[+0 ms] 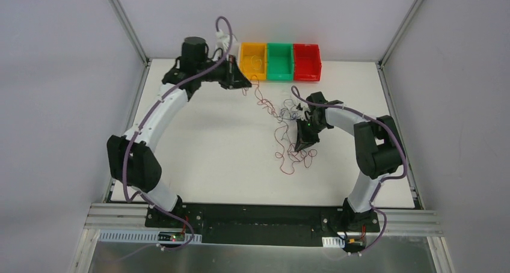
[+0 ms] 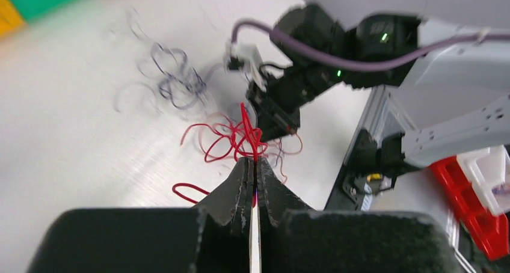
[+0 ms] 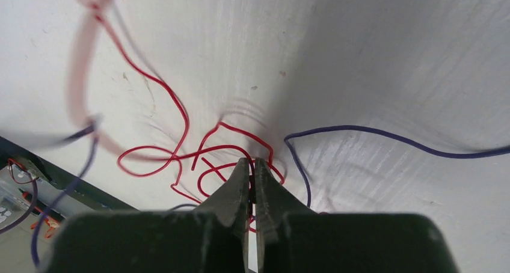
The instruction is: Untangle the cables
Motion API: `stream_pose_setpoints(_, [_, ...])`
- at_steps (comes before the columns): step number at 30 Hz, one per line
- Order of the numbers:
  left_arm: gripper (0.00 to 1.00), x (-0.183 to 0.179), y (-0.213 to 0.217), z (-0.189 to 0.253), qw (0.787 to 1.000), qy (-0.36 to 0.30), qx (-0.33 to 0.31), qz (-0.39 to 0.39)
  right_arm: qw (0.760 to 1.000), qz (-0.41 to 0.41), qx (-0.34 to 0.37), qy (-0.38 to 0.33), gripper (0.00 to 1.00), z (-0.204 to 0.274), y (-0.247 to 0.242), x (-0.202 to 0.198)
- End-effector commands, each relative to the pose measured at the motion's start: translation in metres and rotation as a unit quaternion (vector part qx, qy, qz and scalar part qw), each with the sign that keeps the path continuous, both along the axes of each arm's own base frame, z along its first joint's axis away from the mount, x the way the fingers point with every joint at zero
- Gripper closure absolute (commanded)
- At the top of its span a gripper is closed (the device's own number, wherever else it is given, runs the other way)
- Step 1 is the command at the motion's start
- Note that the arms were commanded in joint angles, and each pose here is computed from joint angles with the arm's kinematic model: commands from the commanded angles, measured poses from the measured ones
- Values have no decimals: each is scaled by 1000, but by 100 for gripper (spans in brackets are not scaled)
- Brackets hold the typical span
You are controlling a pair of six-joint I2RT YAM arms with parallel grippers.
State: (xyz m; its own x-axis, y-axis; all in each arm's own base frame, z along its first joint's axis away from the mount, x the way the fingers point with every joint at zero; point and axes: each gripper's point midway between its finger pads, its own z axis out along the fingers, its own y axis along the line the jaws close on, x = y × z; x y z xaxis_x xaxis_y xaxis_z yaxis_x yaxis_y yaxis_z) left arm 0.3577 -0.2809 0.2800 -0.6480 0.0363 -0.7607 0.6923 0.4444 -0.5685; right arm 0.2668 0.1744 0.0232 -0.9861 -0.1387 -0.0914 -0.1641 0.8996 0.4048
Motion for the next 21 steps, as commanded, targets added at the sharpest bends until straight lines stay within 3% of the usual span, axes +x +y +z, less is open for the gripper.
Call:
stream_pose_setpoints(1, [100,2,47,95,996,-71,-39,41,1000,-3,-23,3,100,-9,-6,-2])
stream_pose_setpoints(7, [100,32,125,199,971,-174,-69,146,999,13,-39,9,100,-16,-8,-9])
stream_pose_setpoints(12, [100,35,167,258,948,-241,-86,190,998,31,-49,14,100,-22,-4,-17])
stream_pose_setpoints(18, [100,37,220,317,907,-301,-110,272,997,49,-65,9,100,-28,-4,-22])
stream_pose_setpoints(21, [100,43,258,343,874,-329,-123,335,996,57,-72,8,100,-29,-5,-24])
